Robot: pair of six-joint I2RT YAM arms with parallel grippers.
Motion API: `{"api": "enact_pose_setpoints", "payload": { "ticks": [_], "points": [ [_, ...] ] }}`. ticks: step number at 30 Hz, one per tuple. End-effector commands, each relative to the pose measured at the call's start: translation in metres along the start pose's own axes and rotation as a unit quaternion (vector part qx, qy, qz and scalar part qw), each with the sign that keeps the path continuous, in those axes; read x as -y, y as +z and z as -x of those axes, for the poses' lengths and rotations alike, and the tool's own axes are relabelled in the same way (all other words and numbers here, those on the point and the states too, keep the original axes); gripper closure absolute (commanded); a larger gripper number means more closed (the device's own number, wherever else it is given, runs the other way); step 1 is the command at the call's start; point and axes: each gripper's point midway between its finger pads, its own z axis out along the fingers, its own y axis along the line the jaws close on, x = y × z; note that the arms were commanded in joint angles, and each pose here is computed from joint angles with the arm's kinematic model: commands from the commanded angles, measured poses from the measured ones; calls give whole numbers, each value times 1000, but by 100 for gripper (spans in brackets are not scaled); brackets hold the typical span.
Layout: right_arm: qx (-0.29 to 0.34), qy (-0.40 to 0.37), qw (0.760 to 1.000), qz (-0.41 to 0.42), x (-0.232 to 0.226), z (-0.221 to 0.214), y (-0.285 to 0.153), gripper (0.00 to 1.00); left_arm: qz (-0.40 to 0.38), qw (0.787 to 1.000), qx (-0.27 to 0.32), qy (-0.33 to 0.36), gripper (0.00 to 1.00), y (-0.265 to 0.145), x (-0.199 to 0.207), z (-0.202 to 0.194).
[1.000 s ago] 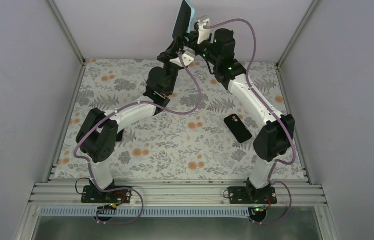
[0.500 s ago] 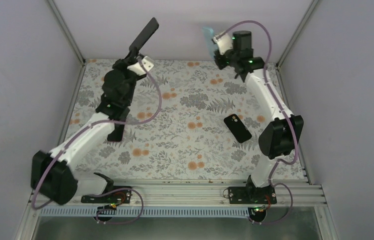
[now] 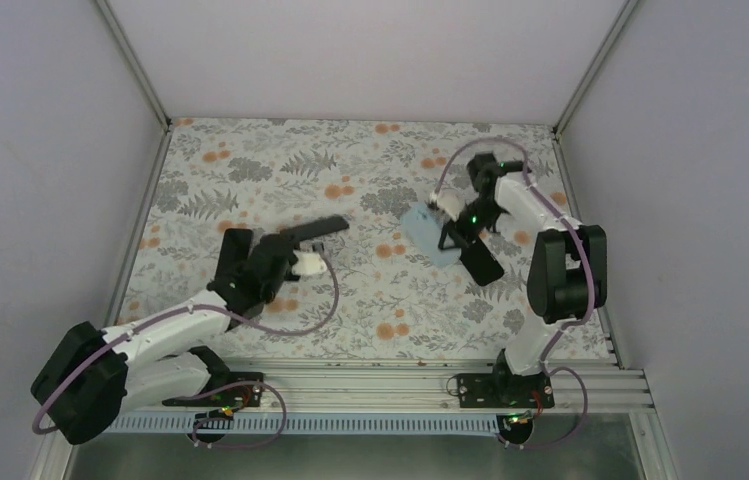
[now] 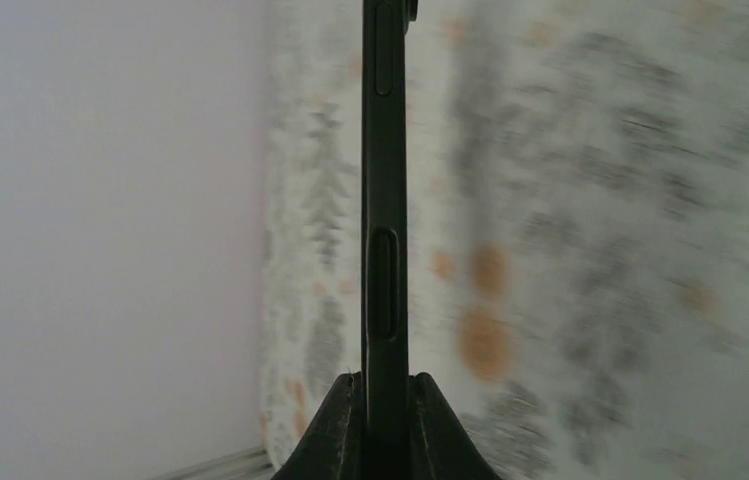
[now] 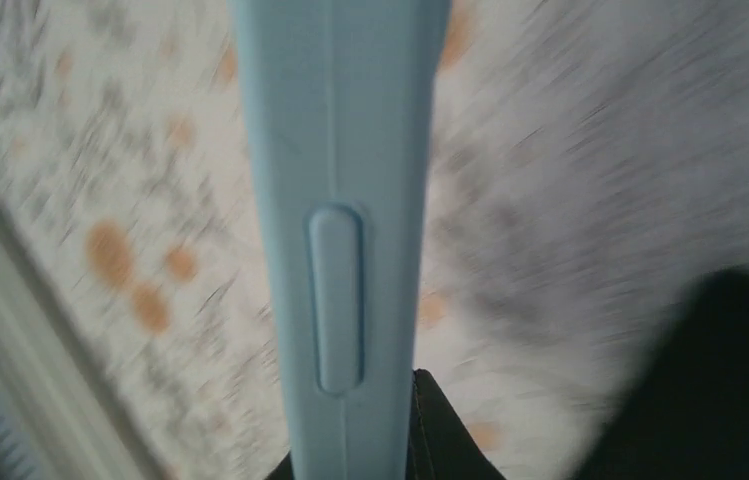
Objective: Take the phone out of the phone case
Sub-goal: Place the phone case at the center of the board.
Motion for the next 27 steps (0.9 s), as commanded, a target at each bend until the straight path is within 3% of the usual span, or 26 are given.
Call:
{"api": "enact_pose_setpoints", "payload": {
  "ticks": [1, 6, 8, 9, 10, 12, 13, 14, 16, 19, 24, 27],
  "points": [
    [-32, 11, 991, 128, -64, -43, 32, 97, 24, 998, -6, 59, 98, -7, 25, 1],
    [-71, 34, 985, 152, -76, -65, 72, 97, -11, 993, 8, 117, 97, -7, 78, 10],
    [-85, 47, 984, 151, -73, -69, 81, 96, -29, 991, 14, 131, 90, -8, 97, 14],
    [-88, 51, 984, 144, -70, -70, 85, 91, -43, 989, 19, 138, 76, -9, 106, 16],
    [-91, 55, 985, 135, -65, -70, 87, 82, -57, 988, 25, 144, 50, -10, 116, 18],
    [-92, 57, 988, 111, -56, -68, 87, 54, -75, 984, 41, 154, 10, -15, 130, 24],
    [-94, 57, 990, 90, -49, -67, 86, 42, -90, 982, 53, 155, 1, -18, 136, 29],
    [-95, 56, 992, 68, -42, -66, 84, 33, -104, 981, 63, 151, 0, -22, 140, 34],
    [-103, 49, 993, 34, -33, -66, 76, 3, -146, 975, 93, 137, 0, -32, 144, 48],
    [-102, 31, 994, -6, -26, -59, 54, 0, -245, 952, 137, 122, 0, -59, 149, 72],
    [-95, -19, 994, -52, -32, -44, -4, 0, -438, 886, 125, 86, 0, -108, 133, 104],
    [-78, -48, 992, -85, -35, -30, -39, 0, -487, 859, 142, 76, 0, -134, 106, 124]
  ]
}}
